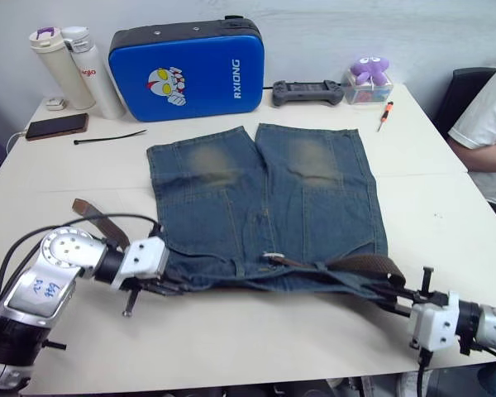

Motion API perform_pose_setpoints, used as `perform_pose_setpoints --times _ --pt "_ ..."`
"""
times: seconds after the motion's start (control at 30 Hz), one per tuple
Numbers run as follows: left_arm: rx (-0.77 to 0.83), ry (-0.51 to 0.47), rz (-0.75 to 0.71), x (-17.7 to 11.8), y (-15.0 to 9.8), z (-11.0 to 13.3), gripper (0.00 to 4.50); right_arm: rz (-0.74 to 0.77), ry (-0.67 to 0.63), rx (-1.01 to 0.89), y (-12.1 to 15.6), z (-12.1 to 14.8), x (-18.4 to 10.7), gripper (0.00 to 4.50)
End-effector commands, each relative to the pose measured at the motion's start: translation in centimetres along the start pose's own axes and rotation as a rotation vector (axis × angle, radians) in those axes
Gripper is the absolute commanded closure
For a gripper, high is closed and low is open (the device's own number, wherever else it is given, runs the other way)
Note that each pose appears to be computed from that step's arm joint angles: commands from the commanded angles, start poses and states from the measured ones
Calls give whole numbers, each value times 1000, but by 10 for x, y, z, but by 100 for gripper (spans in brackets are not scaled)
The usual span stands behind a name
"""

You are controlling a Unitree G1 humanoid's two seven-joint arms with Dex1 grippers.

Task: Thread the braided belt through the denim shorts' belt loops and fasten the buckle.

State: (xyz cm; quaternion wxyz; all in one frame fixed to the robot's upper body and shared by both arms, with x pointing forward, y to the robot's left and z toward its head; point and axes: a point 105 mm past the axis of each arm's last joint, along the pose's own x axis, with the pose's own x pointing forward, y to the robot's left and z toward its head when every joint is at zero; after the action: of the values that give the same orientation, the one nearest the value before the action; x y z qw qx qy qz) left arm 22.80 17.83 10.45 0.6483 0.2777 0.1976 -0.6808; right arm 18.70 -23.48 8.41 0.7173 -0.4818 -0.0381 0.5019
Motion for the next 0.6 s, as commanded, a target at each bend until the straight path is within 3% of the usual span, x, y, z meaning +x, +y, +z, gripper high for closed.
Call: perform_pose_setpoints --times 0.03,0.27,0.3,0.43,0.6 --pt "-50 75 -1 -8 -6 -12 348 26 70 -3 6 -13 -20 349" --pt "-187 43 -56 -22 -13 -6 52 -1 49 -64 -3 -11 -31 28" --pt "-233 27 -77 -27 -16 -4 11 -8 38 -72 -4 -8 -34 0" --pt "-379 -40 -132 -43 -24 9 2 -40 9 -87 -6 3 -46 0" --pt "-426 -115 -121 -48 -20 23 2 -81 -10 -81 -11 14 -56 0"
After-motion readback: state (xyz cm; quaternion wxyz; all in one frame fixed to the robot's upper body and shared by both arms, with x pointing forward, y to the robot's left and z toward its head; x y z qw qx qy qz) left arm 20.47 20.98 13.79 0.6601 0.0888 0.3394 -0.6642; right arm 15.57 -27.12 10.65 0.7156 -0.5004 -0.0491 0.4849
